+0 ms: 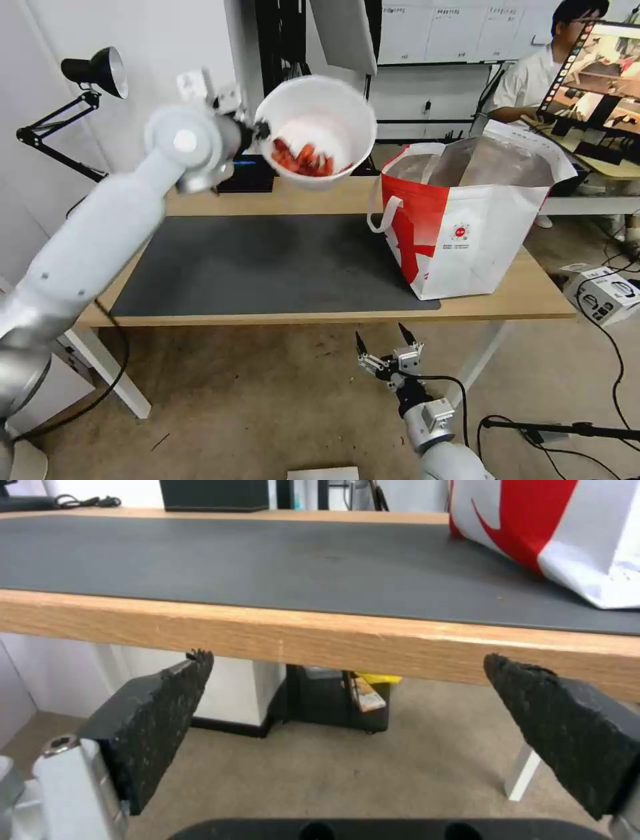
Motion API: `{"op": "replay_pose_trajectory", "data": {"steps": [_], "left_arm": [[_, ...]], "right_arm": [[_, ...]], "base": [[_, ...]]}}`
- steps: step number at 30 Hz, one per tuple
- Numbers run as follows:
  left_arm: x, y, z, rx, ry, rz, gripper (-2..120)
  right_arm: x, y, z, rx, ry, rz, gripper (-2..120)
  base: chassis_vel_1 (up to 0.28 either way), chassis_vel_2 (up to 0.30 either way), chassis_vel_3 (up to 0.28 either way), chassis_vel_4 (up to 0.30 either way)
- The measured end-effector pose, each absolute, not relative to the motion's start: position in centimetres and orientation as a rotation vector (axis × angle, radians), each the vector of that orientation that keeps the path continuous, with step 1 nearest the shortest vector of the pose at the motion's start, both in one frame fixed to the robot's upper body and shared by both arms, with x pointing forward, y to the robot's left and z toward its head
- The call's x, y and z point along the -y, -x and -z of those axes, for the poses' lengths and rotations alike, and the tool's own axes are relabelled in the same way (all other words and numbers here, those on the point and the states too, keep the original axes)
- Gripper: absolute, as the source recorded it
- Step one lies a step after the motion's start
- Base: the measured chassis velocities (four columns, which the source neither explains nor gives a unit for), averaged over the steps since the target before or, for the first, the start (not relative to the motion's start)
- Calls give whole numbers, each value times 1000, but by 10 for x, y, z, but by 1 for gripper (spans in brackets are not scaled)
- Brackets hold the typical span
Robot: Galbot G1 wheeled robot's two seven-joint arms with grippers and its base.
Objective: Pick up the trash from the table and place it into the takeout bag.
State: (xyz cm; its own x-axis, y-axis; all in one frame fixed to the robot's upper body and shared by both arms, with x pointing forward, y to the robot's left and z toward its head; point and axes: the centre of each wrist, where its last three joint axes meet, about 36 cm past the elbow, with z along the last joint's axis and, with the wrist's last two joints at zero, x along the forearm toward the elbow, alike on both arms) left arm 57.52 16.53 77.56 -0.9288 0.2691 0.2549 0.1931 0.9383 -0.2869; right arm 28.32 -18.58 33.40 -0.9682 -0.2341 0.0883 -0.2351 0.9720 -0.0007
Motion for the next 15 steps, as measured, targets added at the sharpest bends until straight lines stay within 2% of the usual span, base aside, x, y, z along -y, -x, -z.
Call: {"op": "replay_pose_trajectory", "data": {"steps": [15], "left_arm": [[-70, -594, -795, 2773, 465, -379, 0]], "right_arm": [[187, -280, -330, 3021, -339, -14, 100]], "base": [[0, 0, 0, 0]]}}
